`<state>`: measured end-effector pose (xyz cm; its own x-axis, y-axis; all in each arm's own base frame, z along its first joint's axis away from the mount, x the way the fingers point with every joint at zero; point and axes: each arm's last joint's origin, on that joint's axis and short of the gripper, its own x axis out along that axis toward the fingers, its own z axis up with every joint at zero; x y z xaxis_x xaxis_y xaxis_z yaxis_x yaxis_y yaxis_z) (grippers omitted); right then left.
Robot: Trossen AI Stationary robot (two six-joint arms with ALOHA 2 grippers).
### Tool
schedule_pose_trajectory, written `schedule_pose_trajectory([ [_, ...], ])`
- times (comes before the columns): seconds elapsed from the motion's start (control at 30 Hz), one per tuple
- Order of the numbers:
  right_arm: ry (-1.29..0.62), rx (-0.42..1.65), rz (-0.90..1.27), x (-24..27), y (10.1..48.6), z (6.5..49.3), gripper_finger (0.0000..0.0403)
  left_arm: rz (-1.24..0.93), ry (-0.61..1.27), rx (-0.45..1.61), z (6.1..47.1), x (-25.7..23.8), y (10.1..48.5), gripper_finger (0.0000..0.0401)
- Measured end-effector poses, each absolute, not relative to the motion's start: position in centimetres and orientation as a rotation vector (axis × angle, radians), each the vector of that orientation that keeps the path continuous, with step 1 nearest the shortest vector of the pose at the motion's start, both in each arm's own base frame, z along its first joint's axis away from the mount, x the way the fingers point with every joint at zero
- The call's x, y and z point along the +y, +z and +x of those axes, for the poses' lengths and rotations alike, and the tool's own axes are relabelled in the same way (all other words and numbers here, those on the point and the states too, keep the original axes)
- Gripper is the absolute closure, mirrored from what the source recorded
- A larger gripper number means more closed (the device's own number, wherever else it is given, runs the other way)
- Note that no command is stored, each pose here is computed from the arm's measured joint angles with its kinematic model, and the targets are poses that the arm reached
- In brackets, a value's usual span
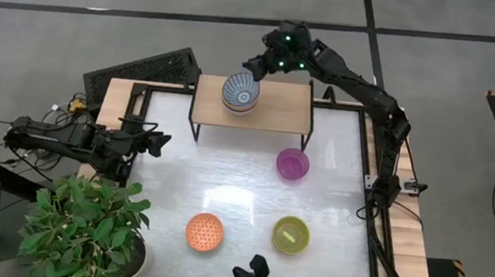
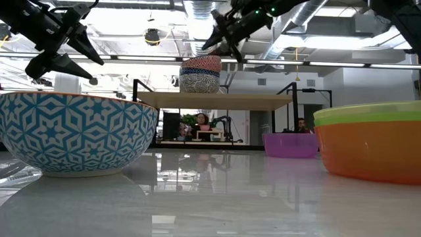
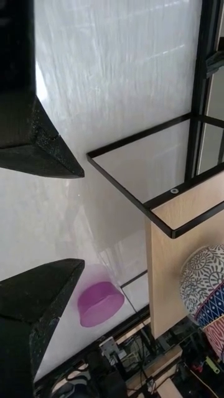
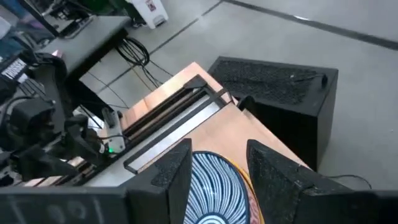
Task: Place and stack bowls onto a shelf
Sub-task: Stack the blue patterned bowl on top of the yellow patterned bowl on the shelf
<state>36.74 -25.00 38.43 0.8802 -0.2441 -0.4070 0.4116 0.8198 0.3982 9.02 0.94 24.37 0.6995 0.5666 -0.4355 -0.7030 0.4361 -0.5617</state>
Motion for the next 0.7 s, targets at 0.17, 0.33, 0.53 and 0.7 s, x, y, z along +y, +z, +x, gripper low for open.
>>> schedule_pose_trajectory([
  [0.17, -0.320, 0.342, 0.416, -23.5, 39.9, 36.4, 0.0225, -0.792, 0.790, 0.198, 9.0, 0.9, 24.4, 0.0193],
  [0.33, -0.279, 0.322, 0.344, -21.1, 42.6, 34.9, 0.0225, -0.781, 0.798, 0.193, 9.0, 0.9, 24.4, 0.0193],
  [0.53, -0.267, 0.439, 0.293, -19.1, 43.1, 33.4, 0.0225, -0.803, 0.784, 0.163, 9.2, 0.9, 24.6, 0.0193],
  [0.7, -0.262, 0.556, 0.300, -18.8, 41.5, 33.1, 0.0225, -0.812, 0.753, 0.114, 9.5, 0.9, 25.2, 0.0193],
])
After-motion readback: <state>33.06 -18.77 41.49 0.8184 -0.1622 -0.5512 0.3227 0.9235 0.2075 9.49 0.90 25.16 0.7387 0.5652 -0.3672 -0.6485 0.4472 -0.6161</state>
